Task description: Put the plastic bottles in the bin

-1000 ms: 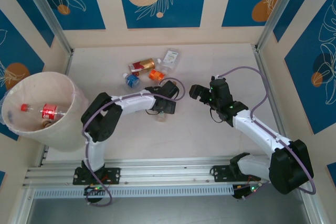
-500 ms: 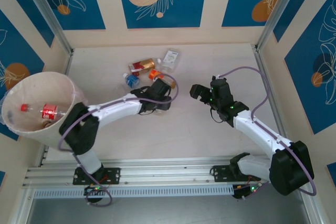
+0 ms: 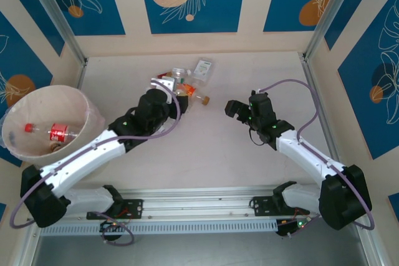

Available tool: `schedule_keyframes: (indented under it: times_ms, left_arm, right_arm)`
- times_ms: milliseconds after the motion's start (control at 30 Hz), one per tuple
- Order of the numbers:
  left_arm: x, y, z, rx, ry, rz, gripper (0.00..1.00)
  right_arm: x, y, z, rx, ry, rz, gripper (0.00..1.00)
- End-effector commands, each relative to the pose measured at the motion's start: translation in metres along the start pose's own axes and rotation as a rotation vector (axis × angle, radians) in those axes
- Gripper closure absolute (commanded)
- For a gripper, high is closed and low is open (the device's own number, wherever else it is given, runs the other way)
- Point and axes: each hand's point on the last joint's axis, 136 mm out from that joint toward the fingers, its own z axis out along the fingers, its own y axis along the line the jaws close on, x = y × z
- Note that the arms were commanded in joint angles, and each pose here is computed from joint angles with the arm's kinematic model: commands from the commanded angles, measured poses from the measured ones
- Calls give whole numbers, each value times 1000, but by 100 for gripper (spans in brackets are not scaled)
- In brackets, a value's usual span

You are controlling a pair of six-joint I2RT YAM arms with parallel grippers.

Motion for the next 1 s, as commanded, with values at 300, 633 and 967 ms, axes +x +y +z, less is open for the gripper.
schedule_keyframes:
  times_ms: [300,633,967]
  left_arm:
    - [-114,67,-101,-278,-382,101,100]
    - [-145,187,-181,-1184,-362,-122,100]
    - [-117,241,-255,-1414,-450,-246,100]
  right_arm:
    - [-10,12,2,-38,-11,38,0]
    - [-8,19,9,-58,19,44,0]
    - [-4,18,12,-51,34,41,0]
